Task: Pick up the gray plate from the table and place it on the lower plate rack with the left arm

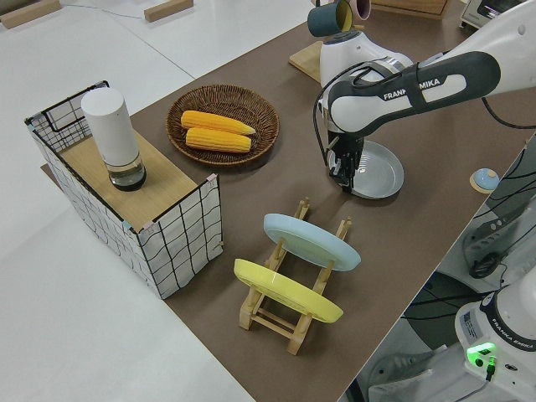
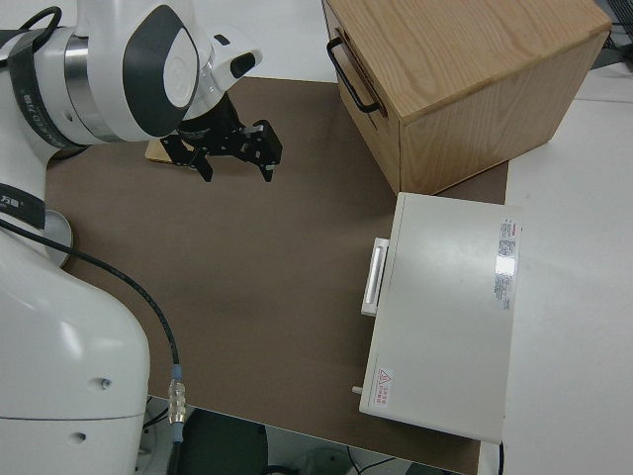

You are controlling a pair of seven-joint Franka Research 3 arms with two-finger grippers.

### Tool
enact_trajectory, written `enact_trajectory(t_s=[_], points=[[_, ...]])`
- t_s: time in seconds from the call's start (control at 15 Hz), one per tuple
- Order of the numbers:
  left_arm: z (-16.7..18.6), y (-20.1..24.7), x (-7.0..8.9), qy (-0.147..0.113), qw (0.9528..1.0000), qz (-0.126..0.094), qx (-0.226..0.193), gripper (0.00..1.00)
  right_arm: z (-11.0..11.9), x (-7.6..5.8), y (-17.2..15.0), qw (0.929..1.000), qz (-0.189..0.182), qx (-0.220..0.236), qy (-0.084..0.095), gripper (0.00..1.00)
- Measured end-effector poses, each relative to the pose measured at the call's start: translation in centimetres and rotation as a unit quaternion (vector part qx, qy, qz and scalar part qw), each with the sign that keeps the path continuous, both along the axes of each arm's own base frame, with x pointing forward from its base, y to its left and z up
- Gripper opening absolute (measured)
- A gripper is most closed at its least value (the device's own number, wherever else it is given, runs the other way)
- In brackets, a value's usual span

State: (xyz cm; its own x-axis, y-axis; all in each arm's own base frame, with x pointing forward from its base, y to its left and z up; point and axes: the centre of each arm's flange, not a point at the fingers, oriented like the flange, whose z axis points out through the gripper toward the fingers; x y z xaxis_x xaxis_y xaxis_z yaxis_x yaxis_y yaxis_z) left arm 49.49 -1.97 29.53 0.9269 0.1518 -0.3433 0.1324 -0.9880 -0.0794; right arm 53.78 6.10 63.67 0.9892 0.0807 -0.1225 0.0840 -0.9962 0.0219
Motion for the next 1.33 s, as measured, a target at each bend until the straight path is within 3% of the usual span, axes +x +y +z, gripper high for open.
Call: enact_trajectory(t_s=[0.47,0.93,1.2,1.33], points=[[3.5,0.4,1.8,0.0,1.0,0.005,-0.001,0.04,0.0,0.0,0.0,1.0,0.0,0.0,0.0,0.99],[11.8,1.3,3.8,0.008,0.9998,0.019,0.006,0.04,0.0,0.0,0.0,1.0,0.0,0.0,0.0,0.99],[15.3,2.9,3.9,0.015,0.9979,0.008,0.063,0.04,0.0,0.0,0.0,1.0,0.0,0.0,0.0,0.99],[16.7,4.0,3.4,0.034,0.9931,-0.005,0.112,0.04,0.0,0.0,0.0,1.0,0.0,0.0,0.0,0.99]])
